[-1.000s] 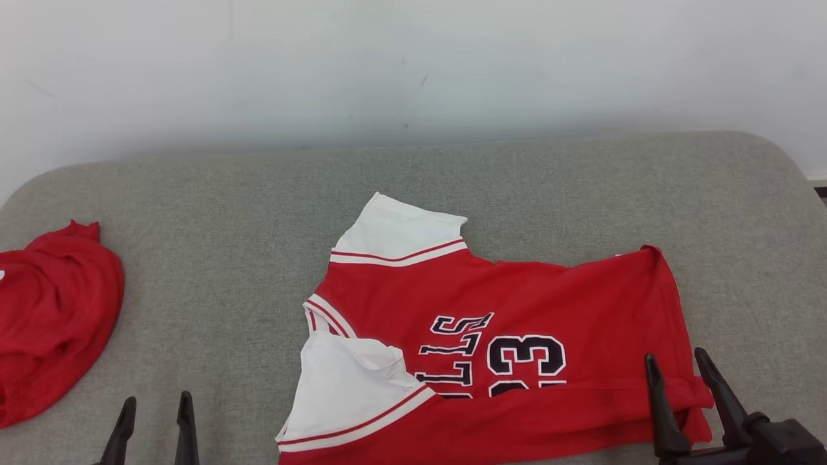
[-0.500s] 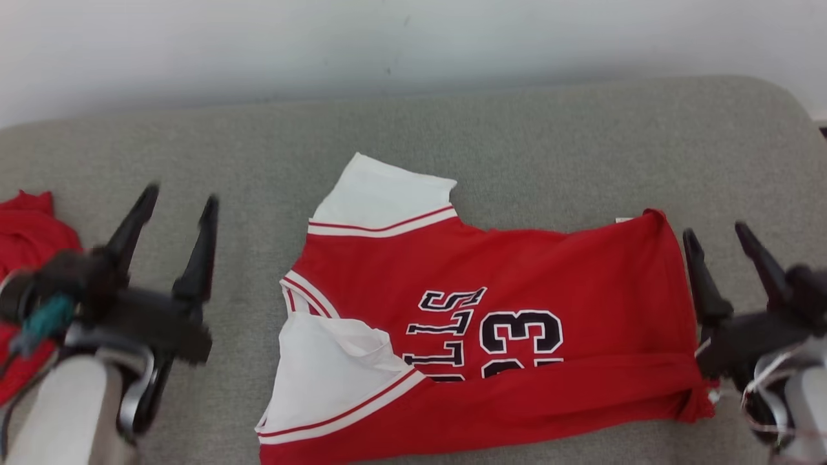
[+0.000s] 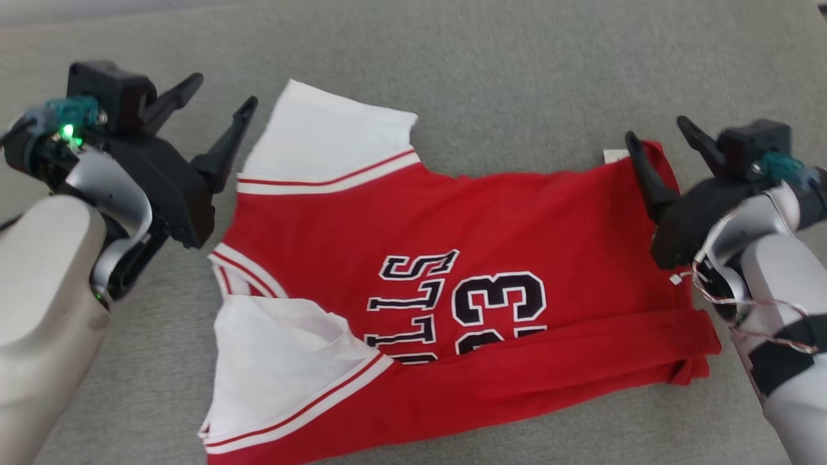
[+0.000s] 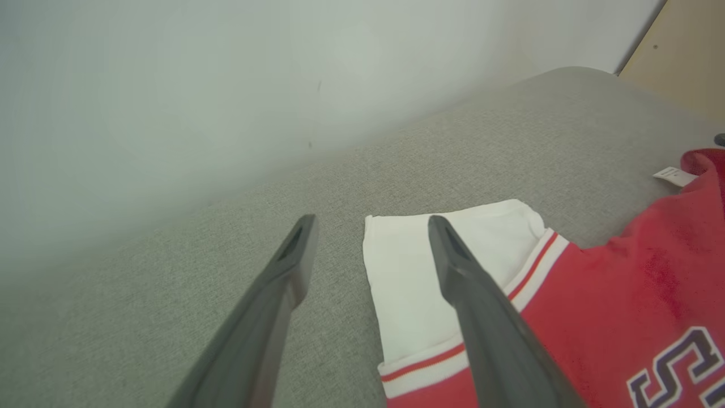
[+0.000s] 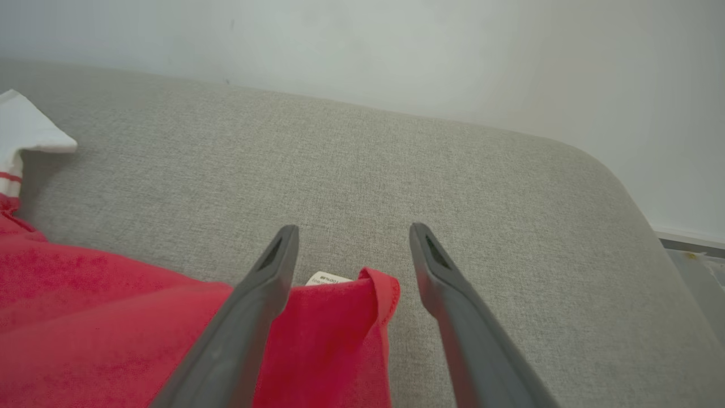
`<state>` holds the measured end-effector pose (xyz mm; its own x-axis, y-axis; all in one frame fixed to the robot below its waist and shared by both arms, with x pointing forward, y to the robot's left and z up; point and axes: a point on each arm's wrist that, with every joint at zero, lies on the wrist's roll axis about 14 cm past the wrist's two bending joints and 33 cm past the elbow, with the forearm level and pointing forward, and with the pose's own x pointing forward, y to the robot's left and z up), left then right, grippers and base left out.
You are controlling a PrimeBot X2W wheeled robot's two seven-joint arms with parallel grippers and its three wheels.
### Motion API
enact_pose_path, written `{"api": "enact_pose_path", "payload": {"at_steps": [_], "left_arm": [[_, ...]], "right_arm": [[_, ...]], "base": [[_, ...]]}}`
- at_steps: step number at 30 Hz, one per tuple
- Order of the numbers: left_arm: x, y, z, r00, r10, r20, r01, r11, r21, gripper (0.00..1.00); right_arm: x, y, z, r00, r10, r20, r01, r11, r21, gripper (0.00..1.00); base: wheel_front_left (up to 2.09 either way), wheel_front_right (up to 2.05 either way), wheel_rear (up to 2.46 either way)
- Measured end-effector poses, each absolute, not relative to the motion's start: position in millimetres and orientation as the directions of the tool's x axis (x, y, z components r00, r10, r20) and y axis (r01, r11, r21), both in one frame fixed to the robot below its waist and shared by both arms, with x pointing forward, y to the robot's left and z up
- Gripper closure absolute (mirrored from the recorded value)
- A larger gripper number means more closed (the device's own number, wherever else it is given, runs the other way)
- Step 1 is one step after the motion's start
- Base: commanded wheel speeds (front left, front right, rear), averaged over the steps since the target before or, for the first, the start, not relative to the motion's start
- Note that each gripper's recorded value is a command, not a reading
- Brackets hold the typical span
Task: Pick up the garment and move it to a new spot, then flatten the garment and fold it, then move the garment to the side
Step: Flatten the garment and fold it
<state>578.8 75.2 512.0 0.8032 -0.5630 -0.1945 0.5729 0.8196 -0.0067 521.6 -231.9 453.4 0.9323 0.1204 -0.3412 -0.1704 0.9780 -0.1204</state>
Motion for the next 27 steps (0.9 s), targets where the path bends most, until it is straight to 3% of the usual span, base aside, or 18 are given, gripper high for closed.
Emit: {"api": "enact_pose_path", "payload": {"at_steps": [8, 24, 27], "left_arm": [[600.9, 52.8, 463.8, 0.738, -0.587, -0.333, 0.614, 0.789, -0.031, 0.0], [627.1, 38.9, 423.9, 0.7, -0.571, -0.43, 0.62, 0.784, -0.031, 0.0], [625.9, 31.2, 421.4, 0.69, -0.585, -0.426, 0.616, 0.784, -0.078, 0.0]], "right_arm": [[527.7, -242.6, 425.9, 0.887, 0.085, -0.453, -0.169, 0.974, -0.148, 0.0], [527.7, -242.9, 406.3, 0.852, 0.088, -0.517, -0.179, 0.975, -0.13, 0.0], [528.9, -242.9, 406.2, 0.85, 0.089, -0.519, -0.182, 0.975, -0.131, 0.07]], "base": [[0.0, 0.0, 0.0], [0.0, 0.0, 0.0], [0.0, 0.0, 0.0]]}}
